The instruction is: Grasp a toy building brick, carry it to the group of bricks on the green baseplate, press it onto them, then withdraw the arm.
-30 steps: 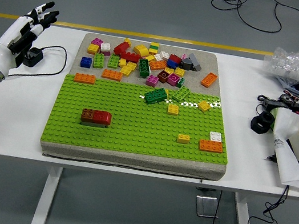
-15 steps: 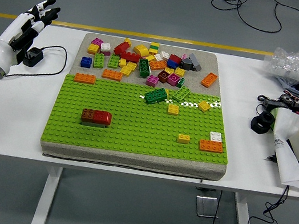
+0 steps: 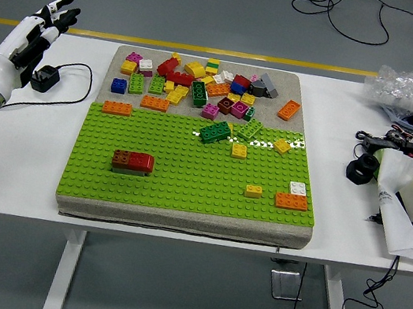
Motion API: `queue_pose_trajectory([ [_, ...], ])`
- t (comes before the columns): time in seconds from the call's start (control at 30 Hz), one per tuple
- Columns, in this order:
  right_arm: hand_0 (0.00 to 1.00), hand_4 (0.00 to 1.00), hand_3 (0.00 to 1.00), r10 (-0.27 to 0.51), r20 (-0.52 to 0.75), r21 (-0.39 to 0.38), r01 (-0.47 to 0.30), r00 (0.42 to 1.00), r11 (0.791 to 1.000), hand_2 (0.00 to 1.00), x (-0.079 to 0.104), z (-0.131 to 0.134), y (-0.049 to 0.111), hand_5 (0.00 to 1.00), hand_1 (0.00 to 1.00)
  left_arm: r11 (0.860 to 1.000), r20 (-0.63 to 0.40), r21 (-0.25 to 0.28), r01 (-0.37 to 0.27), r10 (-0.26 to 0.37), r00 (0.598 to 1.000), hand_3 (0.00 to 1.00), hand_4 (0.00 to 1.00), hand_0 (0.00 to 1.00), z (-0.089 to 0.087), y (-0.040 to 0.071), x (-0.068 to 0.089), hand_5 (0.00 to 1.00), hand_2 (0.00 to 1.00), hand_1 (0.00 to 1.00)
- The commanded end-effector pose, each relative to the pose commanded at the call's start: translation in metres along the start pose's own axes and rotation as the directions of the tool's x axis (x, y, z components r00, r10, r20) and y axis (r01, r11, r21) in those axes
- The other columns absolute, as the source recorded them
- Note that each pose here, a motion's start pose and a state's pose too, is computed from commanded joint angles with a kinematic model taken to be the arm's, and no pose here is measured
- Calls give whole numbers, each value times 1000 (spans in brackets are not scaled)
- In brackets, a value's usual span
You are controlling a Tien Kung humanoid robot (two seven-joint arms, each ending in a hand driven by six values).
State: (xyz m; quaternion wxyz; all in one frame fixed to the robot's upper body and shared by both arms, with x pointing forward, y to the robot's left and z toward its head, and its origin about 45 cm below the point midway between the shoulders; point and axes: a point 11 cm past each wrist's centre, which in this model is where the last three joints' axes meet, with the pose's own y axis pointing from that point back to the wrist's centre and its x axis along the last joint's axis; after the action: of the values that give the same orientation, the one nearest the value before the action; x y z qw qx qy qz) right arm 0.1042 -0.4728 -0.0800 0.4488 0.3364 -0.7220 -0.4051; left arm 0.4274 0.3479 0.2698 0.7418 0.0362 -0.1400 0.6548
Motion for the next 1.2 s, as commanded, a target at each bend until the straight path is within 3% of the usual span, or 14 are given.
queue_pose_trajectory([
  [0.43,853,998,827,-1,16,-7,2,1000,1000,815,0,-2,0,818,791,1000,3,-3,5,-5,1000,987,841,998,3,-4,0,850,958,966],
  [0.47,817,998,782,-1,17,-8,1,1000,1000,771,0,-2,0,781,745,1000,4,-4,5,-5,1000,987,850,998,3,-4,0,862,959,968],
  [1.2,801,998,770,-3,26,-4,3,1000,1000,750,-4,0,0,755,726,1000,10,-10,1,-1,1000,988,857,998,6,-5,3,868,959,970],
])
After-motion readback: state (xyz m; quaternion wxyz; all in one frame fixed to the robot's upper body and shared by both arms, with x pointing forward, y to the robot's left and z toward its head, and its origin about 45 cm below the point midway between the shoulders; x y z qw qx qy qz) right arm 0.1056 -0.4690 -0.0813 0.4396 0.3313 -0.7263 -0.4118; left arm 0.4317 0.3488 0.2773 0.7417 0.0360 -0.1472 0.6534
